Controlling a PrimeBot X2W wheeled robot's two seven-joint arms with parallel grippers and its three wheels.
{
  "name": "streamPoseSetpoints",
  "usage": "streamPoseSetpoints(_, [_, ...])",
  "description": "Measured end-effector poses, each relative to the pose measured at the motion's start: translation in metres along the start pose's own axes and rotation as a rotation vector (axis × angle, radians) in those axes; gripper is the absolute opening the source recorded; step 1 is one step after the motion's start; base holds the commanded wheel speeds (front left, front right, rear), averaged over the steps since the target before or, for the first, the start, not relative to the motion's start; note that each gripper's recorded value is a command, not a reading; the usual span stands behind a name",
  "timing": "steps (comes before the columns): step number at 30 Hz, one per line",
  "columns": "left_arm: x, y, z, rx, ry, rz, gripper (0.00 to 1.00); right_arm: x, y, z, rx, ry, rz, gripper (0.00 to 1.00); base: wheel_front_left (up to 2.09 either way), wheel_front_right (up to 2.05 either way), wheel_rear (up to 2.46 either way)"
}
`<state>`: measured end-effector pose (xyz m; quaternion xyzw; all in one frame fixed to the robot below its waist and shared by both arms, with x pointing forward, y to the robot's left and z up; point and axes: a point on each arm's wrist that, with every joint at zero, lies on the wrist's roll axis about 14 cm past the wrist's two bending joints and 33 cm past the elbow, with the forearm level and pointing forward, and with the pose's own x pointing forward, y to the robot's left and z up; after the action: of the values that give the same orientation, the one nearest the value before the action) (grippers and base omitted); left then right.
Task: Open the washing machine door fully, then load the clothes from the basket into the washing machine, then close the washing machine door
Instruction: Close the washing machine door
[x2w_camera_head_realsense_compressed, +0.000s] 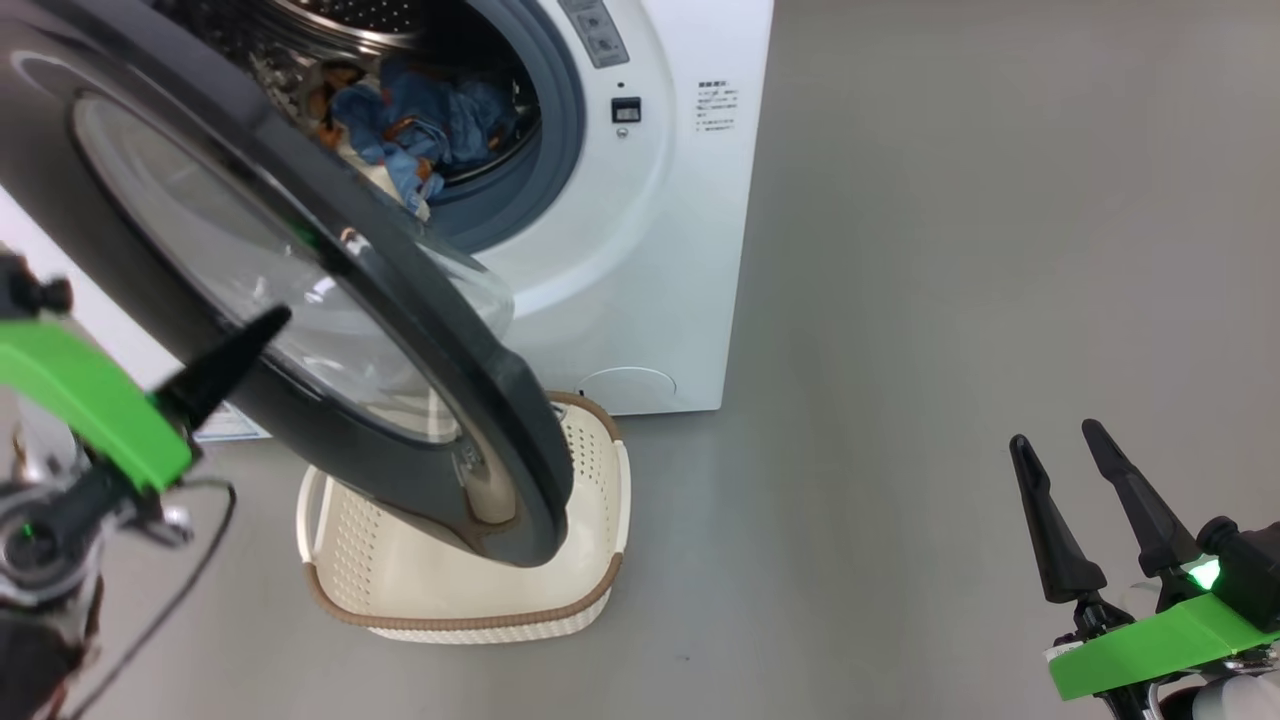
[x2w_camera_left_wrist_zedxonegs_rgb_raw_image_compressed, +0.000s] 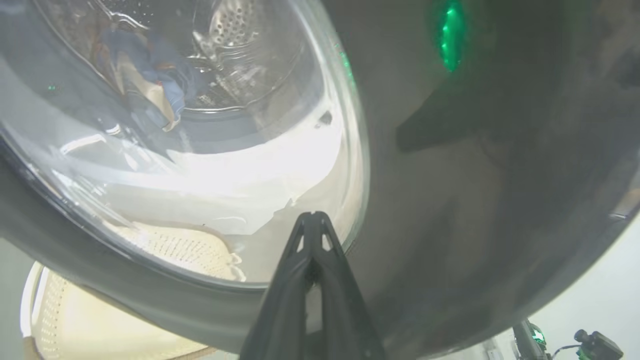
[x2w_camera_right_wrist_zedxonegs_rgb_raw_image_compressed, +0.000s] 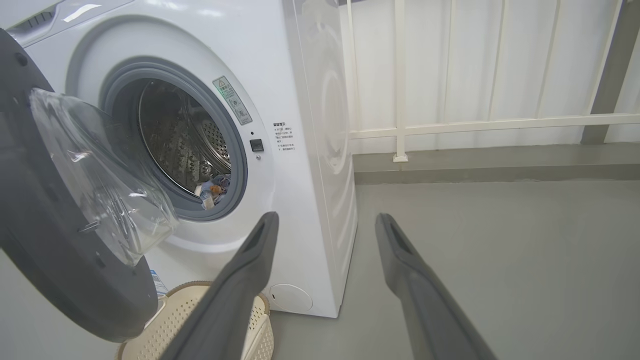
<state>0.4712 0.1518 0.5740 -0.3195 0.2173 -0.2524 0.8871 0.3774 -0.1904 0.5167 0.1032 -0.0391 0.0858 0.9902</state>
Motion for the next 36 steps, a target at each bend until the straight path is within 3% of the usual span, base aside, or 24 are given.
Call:
streamPoseSetpoints(2, [-0.007,0.008,-0.011,-0.005,0.011,0.022,0.0,0.001,0.002,0.0,0.001,-0.002,0.007,1.0,0.0,0.0,0.0])
streamPoseSetpoints(3, [-0.01,0.011,-0.016,-0.008,0.015,0.029,0.11,0.002,0.003,0.001,0.001,-0.003,0.01,1.0,0.0,0.0,0.0])
streamPoseSetpoints(5, [-0.016,0.016,-0.025,-0.016,0.012,0.043,0.46,0.003,0.005,0.001,0.002,-0.005,0.017,1.0,0.0,0.0,0.0])
streamPoseSetpoints(7, [-0.022,0.022,-0.032,-0.024,0.003,0.058,0.96,0.004,0.007,0.003,0.004,-0.01,0.022,1.0,0.0,0.0,0.0])
streamPoseSetpoints(8, [-0.028,0.027,-0.039,-0.029,-0.008,0.075,1.0,0.004,0.009,0.004,0.006,-0.015,0.026,1.0,0.0,0.0,0.0])
streamPoseSetpoints(22, [-0.065,0.057,-0.074,-0.017,-0.233,0.191,1.0,0.0,0.017,0.004,0.013,-0.017,0.042,1.0,0.0,0.0,0.0])
streamPoseSetpoints(36, [-0.091,0.079,-0.093,0.168,-0.35,0.296,1.0,-0.004,0.022,0.005,0.013,-0.017,0.058,1.0,0.0,0.0,0.0])
